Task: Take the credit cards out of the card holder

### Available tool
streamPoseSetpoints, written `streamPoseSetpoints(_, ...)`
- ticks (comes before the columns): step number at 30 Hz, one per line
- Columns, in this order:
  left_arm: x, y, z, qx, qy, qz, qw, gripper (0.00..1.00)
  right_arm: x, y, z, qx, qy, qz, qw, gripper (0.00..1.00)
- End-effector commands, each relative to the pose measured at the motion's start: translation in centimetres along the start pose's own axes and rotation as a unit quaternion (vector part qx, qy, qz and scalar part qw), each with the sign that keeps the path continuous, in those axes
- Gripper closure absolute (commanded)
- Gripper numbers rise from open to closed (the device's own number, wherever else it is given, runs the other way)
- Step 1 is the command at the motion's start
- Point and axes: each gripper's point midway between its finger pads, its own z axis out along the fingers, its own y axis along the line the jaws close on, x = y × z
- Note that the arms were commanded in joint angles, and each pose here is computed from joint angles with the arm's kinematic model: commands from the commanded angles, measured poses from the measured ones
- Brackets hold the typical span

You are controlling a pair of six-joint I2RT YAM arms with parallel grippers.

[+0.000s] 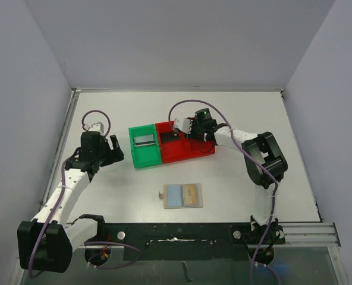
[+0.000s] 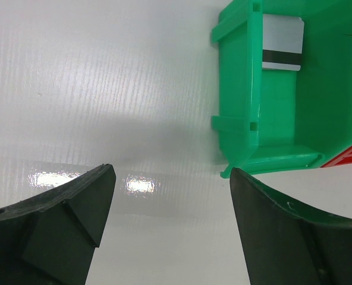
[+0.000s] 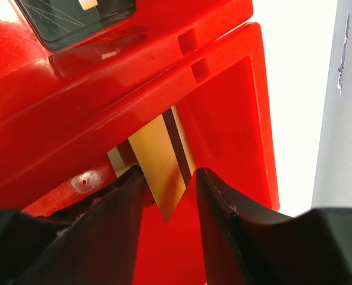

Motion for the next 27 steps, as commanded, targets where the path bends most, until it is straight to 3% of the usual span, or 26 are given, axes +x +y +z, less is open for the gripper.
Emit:
streamPoseSetpoints(1,-1.8,-0.8,-0.1,0.018,-0.029,0.008,0.999,0.23,-1.4,-2.0,-0.5,0.026,-0.015,0.009,0.999,0.59)
streamPoseSetpoints(10,-1.5,-0.9,0.0,0.021,-0.022,0.008,1.0,0.23,-2.6,-2.4,-1.1,0.017,-0.045,0.055,0.997,0.49)
streamPoseSetpoints(27,-1.1,-1.0,0.4,0.023,-0.01,0.009,1.0,0.23,-2.6,-4.9,-2.8,0.035,-0.081,0.165,0.982,0.46)
